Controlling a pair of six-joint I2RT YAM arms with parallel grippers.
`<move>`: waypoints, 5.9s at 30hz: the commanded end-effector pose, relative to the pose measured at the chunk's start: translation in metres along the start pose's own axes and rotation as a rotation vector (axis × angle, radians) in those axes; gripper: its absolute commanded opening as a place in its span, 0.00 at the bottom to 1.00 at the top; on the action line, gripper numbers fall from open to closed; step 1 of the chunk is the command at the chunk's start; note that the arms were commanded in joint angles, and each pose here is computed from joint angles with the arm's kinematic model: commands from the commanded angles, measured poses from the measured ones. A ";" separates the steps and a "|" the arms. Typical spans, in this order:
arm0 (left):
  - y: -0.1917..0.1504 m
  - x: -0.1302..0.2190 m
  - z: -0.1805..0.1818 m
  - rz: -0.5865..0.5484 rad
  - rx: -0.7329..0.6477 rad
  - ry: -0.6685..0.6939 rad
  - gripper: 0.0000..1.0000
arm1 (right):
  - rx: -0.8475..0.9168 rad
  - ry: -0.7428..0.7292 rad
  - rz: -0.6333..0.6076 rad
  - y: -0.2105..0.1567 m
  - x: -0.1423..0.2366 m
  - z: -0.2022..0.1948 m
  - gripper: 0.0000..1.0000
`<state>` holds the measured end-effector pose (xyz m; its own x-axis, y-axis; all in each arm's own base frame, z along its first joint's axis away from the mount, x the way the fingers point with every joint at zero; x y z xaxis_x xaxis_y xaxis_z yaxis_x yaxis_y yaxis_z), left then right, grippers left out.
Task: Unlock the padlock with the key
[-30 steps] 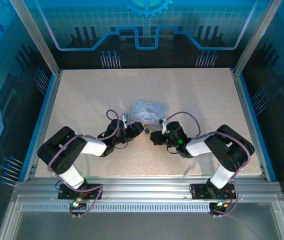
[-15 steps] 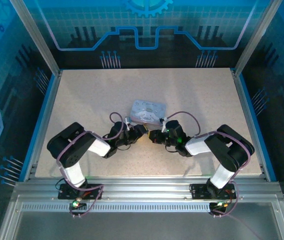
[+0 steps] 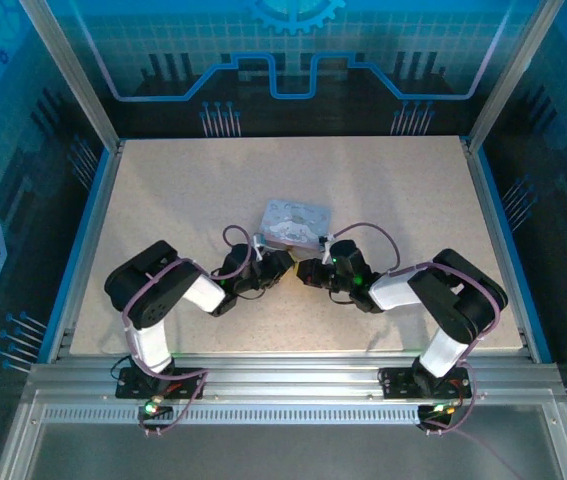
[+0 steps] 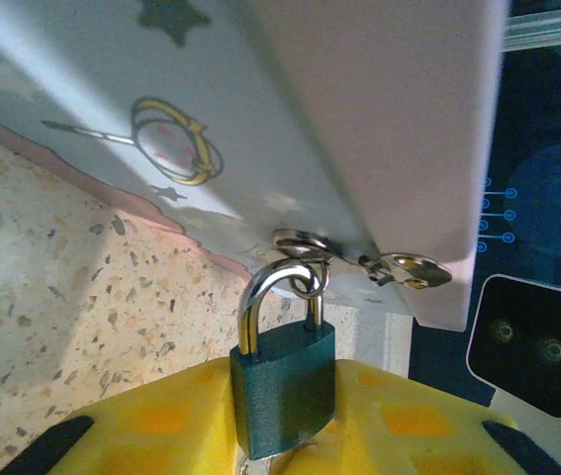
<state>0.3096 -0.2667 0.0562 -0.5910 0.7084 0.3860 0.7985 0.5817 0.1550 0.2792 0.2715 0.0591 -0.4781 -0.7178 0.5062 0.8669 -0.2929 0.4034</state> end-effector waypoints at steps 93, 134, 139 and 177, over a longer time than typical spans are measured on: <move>0.000 -0.008 -0.026 0.030 0.276 -0.095 0.00 | 1.760 -0.451 0.007 0.021 0.010 0.015 0.22; -0.001 -0.011 -0.011 0.018 0.231 -0.065 0.10 | 0.939 -0.289 -0.176 0.024 0.009 0.020 0.00; 0.001 -0.007 0.004 -0.005 0.175 -0.002 0.25 | 0.799 -0.242 -0.160 0.013 0.005 0.005 0.00; 0.126 0.037 -0.031 -0.010 -0.377 0.328 0.89 | -0.046 0.027 0.002 0.004 0.007 -0.037 0.00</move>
<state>0.3903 -0.1754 0.1201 -0.6244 0.4857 0.6118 0.7794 0.4396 0.4464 0.2869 0.2423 0.0437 -0.5079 -0.7275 0.4613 0.8406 -0.3015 0.4500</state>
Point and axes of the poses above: each hand's point on the last joint's axis, 136 mm out from that joint toward the fingers, its own x axis back along the fingers, its own z axis along the line the jaws close on, y = z × x, the point moved 2 cm from there along x, back along the fingers, and after that the axes turned 1 degree about -x, right-handed, at the moved point
